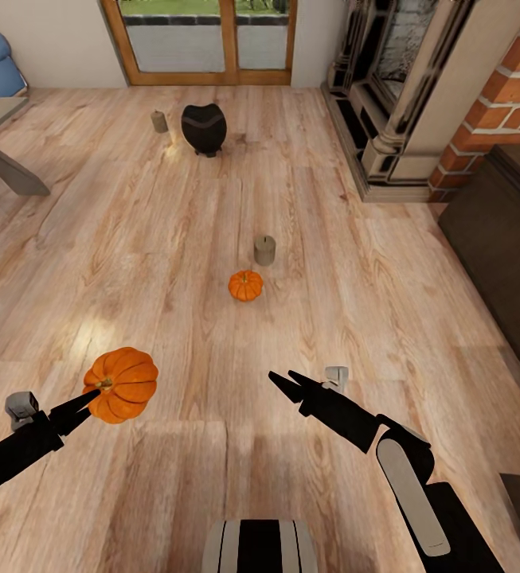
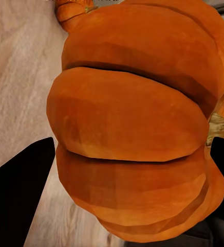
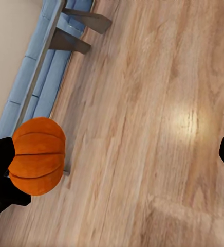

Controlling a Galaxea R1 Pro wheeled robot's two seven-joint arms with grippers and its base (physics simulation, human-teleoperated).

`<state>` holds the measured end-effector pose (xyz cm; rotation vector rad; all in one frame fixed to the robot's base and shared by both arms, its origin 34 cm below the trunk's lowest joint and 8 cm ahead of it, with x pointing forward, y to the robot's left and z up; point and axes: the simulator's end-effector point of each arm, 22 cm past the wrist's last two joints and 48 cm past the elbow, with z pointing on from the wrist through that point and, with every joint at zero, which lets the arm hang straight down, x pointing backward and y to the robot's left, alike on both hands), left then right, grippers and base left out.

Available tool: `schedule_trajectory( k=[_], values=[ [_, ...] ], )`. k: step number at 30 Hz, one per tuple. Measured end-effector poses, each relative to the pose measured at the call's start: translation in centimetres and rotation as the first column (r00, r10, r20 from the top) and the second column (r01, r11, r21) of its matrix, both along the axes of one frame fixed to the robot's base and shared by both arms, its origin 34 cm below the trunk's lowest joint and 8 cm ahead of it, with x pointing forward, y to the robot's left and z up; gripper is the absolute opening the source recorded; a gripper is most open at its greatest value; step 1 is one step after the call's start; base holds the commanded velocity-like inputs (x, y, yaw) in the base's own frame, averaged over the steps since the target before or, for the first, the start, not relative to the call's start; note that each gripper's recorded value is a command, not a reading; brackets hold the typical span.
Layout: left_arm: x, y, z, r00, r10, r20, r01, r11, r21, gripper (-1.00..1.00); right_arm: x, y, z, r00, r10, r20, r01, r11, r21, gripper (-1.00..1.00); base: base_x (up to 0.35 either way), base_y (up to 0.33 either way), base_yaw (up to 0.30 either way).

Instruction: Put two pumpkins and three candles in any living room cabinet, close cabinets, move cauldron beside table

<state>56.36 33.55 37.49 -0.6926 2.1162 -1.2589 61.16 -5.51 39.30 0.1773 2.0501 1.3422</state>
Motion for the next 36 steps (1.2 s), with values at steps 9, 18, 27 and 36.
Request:
schedule_trajectory(
  k=[9, 18, 27, 36],
  values=[
    [0.2, 0.0, 0.7, 1.000, 0.000, 0.015, 0.000, 1.000, 0.000, -1.00, 0.1, 0.0, 0.8, 1.000, -0.001, 0.015, 0.001, 1.000, 0.002, 1.00, 0.000, 0.000, 0.000],
    [0.3, 0.0, 1.4, 1.000, 0.000, 0.030, 0.000, 1.000, 0.000, -1.00, 0.3, 0.0, 1.6, 1.000, -0.001, 0.029, 0.001, 1.000, 0.002, 1.00, 0.000, 0.000, 0.000],
    [0.5, 0.0, 2.1, 0.999, 0.000, 0.045, 0.000, 1.000, 0.001, -1.00, 0.4, 0.0, 2.3, 0.999, -0.002, 0.044, 0.001, 1.000, 0.003, 1.00, 0.000, 0.000, 0.000],
    [0.6, 0.0, 2.8, 0.998, 0.001, 0.062, -0.001, 1.000, 0.003, -1.00, 0.5, 0.1, 3.1, 0.998, -0.001, 0.059, 0.001, 1.000, 0.004, 1.00, 0.000, 0.000, 0.000]
  ],
)
